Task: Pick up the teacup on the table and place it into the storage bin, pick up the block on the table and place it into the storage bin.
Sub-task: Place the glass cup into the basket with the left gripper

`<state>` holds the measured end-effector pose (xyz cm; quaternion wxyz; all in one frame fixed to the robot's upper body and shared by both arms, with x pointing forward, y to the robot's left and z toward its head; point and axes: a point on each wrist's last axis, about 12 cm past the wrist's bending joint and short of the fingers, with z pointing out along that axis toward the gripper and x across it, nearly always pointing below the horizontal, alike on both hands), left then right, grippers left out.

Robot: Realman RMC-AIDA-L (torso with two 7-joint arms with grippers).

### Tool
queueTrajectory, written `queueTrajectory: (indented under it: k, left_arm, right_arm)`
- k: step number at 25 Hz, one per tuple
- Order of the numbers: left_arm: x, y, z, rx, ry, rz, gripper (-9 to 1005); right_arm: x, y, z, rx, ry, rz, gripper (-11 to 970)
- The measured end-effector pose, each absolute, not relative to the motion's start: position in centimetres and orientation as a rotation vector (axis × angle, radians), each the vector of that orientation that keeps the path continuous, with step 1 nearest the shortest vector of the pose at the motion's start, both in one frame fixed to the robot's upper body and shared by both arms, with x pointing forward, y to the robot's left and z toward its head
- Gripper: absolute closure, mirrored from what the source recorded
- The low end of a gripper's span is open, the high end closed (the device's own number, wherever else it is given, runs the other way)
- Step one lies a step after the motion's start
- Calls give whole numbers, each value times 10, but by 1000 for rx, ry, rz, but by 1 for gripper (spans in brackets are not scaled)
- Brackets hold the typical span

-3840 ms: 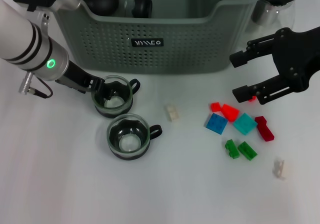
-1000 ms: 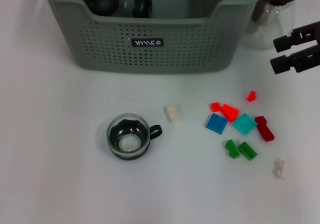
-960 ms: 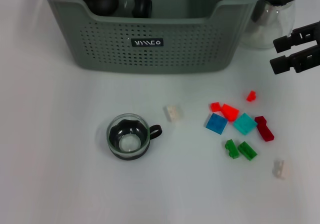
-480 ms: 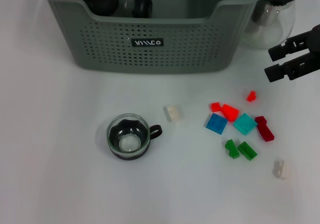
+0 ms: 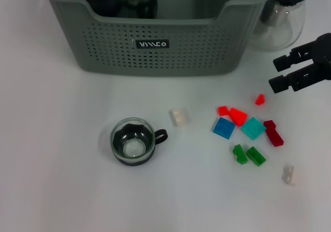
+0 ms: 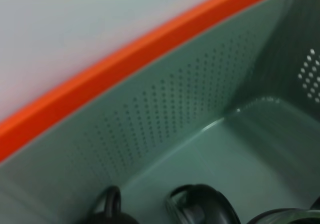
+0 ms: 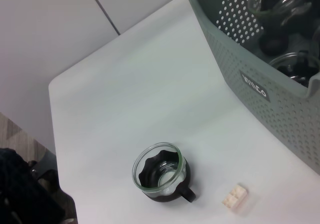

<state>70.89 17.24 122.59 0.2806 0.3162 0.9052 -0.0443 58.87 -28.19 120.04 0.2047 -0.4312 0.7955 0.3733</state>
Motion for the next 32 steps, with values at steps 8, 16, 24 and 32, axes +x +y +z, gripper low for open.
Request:
queueTrajectory:
  k: [8, 16, 24, 32]
  left_arm:
    - [703, 165, 1212, 885, 2450, -89, 945]
    - [700, 161, 1208, 908, 2450, -81, 945]
    - [698, 159, 1202, 938, 2453, -53, 944]
    - [697, 160, 1200, 942, 2458, -51, 941]
  right_arm:
    - [587, -283, 1196, -1201, 2218, 1048, 118]
    - [587, -283, 1195, -1202, 2217, 1049, 117]
    - [588, -282, 1195, -1208, 2210, 1044, 118]
    - [589, -281, 1196, -1212, 2207, 1047, 117]
